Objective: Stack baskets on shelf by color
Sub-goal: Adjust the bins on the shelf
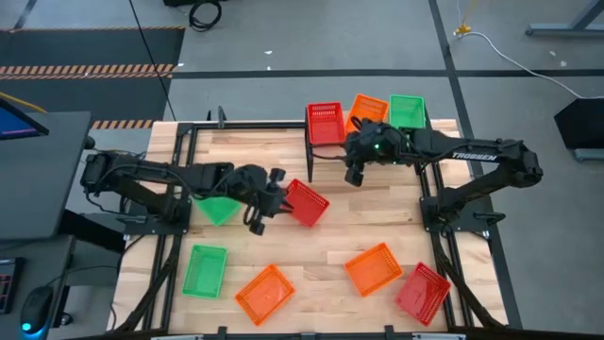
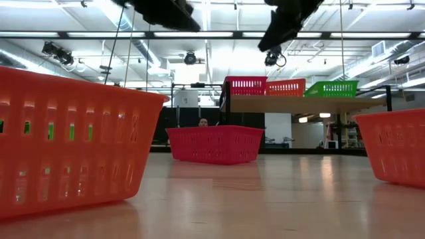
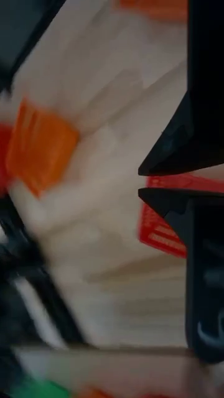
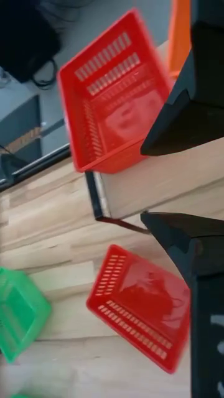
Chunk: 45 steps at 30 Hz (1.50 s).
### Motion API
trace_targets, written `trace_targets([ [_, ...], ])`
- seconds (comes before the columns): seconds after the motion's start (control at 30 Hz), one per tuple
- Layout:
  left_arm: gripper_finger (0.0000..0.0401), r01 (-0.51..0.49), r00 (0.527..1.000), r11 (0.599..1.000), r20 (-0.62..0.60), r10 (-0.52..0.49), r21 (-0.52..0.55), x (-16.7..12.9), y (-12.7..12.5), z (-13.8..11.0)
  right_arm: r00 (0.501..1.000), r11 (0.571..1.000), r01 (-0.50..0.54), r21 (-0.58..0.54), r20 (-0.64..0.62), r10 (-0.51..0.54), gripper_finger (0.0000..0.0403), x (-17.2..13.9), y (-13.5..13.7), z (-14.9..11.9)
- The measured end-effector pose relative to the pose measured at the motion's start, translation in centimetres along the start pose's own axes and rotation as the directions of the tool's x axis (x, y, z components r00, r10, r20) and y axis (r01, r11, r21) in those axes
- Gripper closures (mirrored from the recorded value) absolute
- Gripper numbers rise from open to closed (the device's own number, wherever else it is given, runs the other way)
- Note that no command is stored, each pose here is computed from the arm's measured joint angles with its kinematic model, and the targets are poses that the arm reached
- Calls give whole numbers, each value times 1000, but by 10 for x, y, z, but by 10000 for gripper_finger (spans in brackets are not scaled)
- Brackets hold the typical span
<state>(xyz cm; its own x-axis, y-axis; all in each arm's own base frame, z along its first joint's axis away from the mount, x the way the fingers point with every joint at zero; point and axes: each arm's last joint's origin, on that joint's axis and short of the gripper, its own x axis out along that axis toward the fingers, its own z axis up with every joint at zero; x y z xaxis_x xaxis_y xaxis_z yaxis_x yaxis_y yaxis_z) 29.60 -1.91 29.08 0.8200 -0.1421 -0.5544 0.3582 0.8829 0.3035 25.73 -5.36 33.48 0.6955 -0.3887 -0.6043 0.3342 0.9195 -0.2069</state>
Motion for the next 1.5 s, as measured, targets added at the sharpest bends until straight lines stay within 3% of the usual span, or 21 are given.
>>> trace_targets([
  [0.1, 358, 38, 996, 964, 63, -57, 262, 0, 3, 2, 1000, 999, 3, 41, 17, -4, 238, 12, 4, -10],
  [0.17, 363, -1, 995, 906, 94, -42, 423, -1, 4, 5, 1000, 994, 3, 109, 18, -5, 238, 18, 6, -17],
  [0.23, 371, -38, 996, 822, 92, -17, 568, -1, 5, 6, 1000, 984, 20, 175, 10, -22, 238, 26, 8, -22],
  [0.33, 382, -96, 995, 705, 96, 40, 703, -1, 6, 8, 997, 978, 65, 197, -47, -57, 238, 40, 12, -29],
  [0.4, 387, -127, 991, 687, 117, 61, 715, -1, 8, 10, 995, 978, 75, 193, -82, -60, 238, 52, 19, -32],
  [0.5, 389, -171, 983, 716, 167, 78, 677, -5, 13, 19, 991, 985, 66, 159, -125, -46, 238, 70, 29, -33],
  [0.7, 382, -182, 976, 846, 196, 94, 501, -4, 21, 35, 993, 996, 36, 88, -119, -26, 238, 88, 40, -12],
  [0.87, 376, -163, 986, 935, 91, 142, 314, 6, 26, 26, 998, 1000, -8, 2, -68, 8, 238, 82, 47, 6],
  [0.93, 378, -230, 972, 944, 7, 235, 235, 7, 28, 21, 997, 1000, -14, -27, -70, 12, 238, 79, 48, 6],
  [1.07, 385, -367, 917, 916, -99, 386, 162, 4, 32, 17, 995, 998, -3, -59, -104, -3, 238, 75, 46, 3],
  [1.3, 387, -382, 915, 913, -77, 395, 145, -3, 28, 22, 991, 997, 46, -59, -126, -53, 238, 78, 35, 1],
  [1.5, 384, -334, 940, 930, -15, 340, 152, -2, 20, 29, 998, 998, 47, -31, -29, -48, 238, 81, 30, 11],
])
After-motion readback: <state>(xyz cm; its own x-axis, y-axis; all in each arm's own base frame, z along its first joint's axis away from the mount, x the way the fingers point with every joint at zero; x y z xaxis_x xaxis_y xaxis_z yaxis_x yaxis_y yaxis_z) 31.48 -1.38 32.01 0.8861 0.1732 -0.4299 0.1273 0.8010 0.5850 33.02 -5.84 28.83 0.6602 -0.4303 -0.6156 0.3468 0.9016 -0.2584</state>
